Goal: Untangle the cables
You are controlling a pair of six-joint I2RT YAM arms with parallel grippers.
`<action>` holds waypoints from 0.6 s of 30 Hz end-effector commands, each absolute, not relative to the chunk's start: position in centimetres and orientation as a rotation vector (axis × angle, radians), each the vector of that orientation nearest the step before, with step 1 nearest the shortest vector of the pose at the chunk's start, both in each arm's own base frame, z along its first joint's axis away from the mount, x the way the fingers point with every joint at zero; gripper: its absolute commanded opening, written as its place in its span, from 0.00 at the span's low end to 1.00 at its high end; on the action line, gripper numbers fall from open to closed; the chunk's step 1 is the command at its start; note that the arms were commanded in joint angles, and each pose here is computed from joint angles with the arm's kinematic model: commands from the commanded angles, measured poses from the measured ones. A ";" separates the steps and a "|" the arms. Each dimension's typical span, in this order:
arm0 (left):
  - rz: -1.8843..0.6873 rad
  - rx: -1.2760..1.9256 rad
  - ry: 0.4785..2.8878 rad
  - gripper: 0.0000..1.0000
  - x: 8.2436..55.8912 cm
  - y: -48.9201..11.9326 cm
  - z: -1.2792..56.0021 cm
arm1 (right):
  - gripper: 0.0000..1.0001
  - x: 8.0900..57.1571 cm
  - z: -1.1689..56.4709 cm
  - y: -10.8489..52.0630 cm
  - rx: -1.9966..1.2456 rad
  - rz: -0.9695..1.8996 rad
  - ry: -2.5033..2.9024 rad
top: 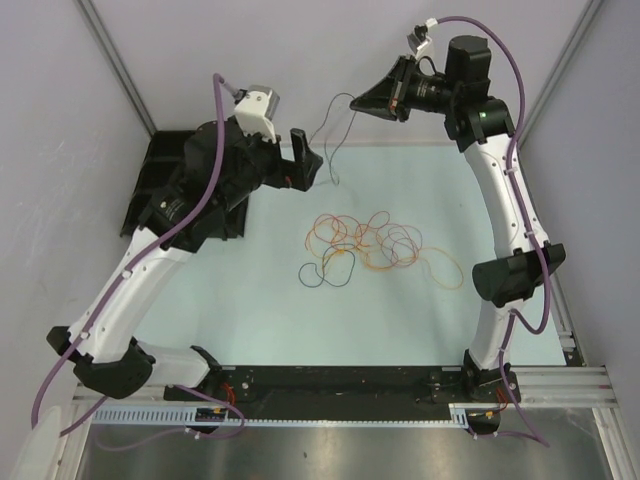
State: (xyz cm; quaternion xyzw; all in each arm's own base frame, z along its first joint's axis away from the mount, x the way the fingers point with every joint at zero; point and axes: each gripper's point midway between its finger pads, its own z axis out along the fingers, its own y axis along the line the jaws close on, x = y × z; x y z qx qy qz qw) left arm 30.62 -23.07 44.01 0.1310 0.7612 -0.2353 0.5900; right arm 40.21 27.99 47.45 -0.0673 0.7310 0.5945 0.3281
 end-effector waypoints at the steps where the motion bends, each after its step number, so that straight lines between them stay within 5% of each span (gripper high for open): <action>1: -0.503 0.500 1.636 1.00 29.3 -25.0 46.1 | 0.00 39.0 47.2 26.9 -0.245 1.403 1.928; 18: -0.580 0.664 1.562 0.98 29.8 -31.6 43.8 | 0.00 34.8 45.9 26.5 -0.333 1.316 1.969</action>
